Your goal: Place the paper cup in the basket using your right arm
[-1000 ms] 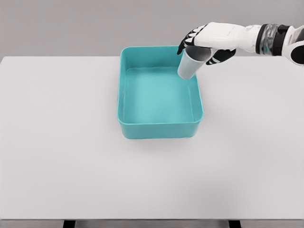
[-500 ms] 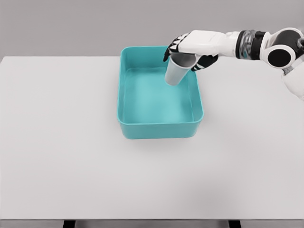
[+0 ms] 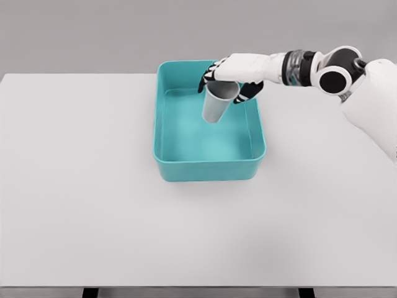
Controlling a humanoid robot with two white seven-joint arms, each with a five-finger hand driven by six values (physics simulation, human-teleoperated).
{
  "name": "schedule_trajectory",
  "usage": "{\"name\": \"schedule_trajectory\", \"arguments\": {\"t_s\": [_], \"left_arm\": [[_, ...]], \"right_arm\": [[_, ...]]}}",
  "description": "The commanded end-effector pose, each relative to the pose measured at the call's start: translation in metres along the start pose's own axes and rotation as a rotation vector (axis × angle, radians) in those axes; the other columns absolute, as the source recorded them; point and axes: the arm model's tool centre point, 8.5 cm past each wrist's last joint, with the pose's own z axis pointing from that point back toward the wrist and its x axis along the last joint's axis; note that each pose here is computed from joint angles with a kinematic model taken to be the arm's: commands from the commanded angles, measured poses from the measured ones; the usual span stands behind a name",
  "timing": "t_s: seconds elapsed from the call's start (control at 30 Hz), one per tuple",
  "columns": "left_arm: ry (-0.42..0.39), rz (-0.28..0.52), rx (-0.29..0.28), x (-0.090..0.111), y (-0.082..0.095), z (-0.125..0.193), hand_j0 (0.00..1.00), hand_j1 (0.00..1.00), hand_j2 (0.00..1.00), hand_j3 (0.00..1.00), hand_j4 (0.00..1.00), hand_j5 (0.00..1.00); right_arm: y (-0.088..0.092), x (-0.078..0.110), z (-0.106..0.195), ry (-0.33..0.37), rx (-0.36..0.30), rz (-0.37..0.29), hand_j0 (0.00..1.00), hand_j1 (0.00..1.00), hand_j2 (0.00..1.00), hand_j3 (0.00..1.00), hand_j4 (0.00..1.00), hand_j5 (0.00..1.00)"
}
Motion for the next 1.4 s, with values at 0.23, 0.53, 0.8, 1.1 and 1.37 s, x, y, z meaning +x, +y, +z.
{"name": "schedule_trajectory", "arguments": {"t_s": [0.23,0.53,0.8,1.1,1.37], "left_arm": [[0.0,-0.001,0.0,0.0,0.0,0.0,1.0,1.0,1.0,1.0,1.0,1.0],[0.0,0.001,0.0,0.0,0.0,0.0,1.0,1.0,1.0,1.0,1.0,1.0],[0.0,0.001,0.0,0.0,0.0,0.0,1.0,1.0,1.0,1.0,1.0,1.0],[0.0,-0.001,0.0,0.0,0.0,0.0,1.0,1.0,1.0,1.0,1.0,1.0],[0.0,0.001,0.0,0.0,0.0,0.0,1.0,1.0,1.0,1.0,1.0,1.0]], "right_arm": [[0.011,0.003,-0.022,-0.004,0.036,-0.02,0.75,0.75,0.75,0.75,0.75,0.75],[0.012,0.003,-0.024,-0.005,0.038,-0.02,0.79,0.79,0.79,0.79,0.79,0.79],[0.011,0.005,-0.024,-0.008,0.037,-0.016,0.99,0.99,0.99,0.99,0.99,0.99],[-0.011,0.008,0.009,-0.007,-0.003,0.059,0.99,0.99,0.99,0.99,0.99,0.99],[-0.042,0.01,0.1,-0.043,-0.195,0.0,0.99,0.99,0.99,0.99,0.99,0.99]]}}
